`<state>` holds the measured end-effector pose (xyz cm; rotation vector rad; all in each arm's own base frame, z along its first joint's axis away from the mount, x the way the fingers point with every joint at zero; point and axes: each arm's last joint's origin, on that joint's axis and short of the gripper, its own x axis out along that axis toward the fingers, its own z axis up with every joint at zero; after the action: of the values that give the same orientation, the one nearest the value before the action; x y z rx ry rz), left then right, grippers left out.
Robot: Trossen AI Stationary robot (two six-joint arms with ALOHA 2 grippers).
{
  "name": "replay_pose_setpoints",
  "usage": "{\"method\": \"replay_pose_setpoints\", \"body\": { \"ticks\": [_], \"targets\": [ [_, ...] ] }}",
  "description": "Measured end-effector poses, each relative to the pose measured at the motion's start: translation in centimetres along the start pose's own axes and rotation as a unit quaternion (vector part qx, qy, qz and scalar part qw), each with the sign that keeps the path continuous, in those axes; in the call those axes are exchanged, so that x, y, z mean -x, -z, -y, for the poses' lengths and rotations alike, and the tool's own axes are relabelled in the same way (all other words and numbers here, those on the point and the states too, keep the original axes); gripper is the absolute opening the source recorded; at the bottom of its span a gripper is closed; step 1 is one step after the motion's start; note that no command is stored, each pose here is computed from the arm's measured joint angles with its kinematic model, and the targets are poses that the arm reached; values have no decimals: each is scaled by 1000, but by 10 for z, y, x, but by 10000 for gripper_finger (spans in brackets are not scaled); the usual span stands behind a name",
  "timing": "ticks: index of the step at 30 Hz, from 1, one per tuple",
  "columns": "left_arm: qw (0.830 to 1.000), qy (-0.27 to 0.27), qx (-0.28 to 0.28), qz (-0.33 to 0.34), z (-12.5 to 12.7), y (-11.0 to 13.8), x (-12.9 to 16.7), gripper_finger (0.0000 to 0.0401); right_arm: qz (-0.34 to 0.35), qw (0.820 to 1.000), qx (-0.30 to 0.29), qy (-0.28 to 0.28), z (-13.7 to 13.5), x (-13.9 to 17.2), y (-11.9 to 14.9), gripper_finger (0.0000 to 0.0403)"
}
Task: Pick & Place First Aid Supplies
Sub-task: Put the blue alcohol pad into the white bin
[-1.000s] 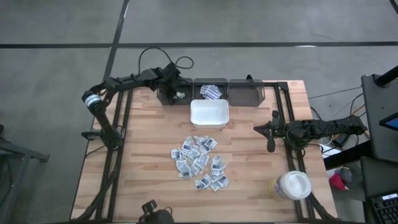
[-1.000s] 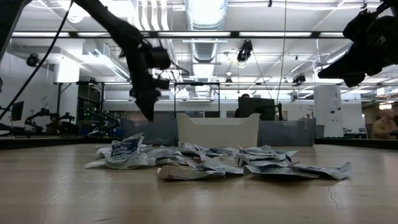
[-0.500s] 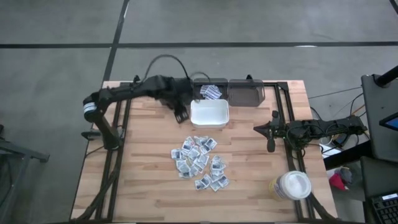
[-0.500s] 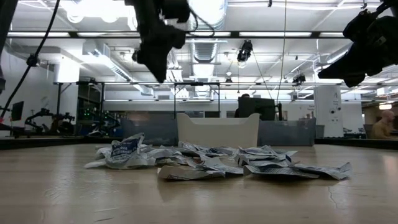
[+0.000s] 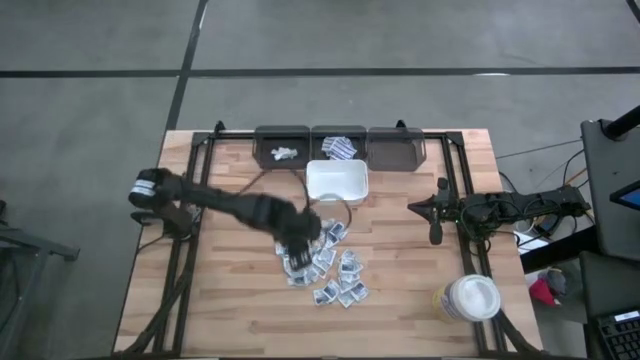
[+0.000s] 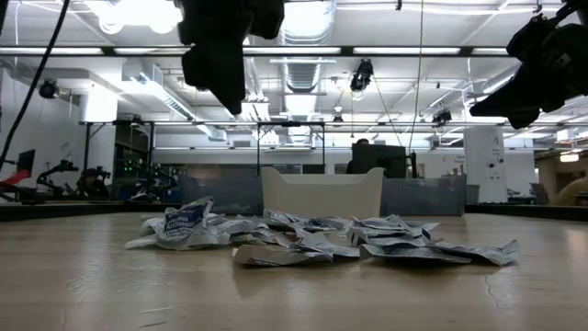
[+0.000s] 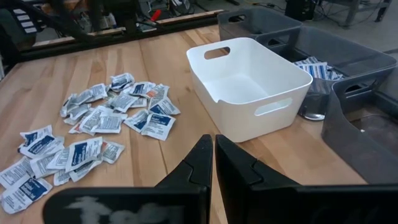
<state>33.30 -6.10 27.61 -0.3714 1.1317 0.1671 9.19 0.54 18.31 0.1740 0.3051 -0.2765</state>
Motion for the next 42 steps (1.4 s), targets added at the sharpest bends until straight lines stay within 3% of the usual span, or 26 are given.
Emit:
{"method": "replay_pose_setpoints", "body": {
  "ticks": [4,9,21,36,42],
  "targets": [
    [998,41,-24,30,27,19,-17,130,0,1000,0,0,0,0,0,18],
    [995,62,-36,67,42,41,-37,130,0,1000,0,0,0,0,0,18],
    [998,19,-40,44,29,69,-64,126,-1,1000,1,0,0,0,0,18],
    [998,-3,-53,45,24,71,-67,126,-1,1000,4,0,0,0,0,18],
    [998,-9,-56,21,24,74,-84,126,-1,1000,5,0,0,0,0,18]
  ]
}}
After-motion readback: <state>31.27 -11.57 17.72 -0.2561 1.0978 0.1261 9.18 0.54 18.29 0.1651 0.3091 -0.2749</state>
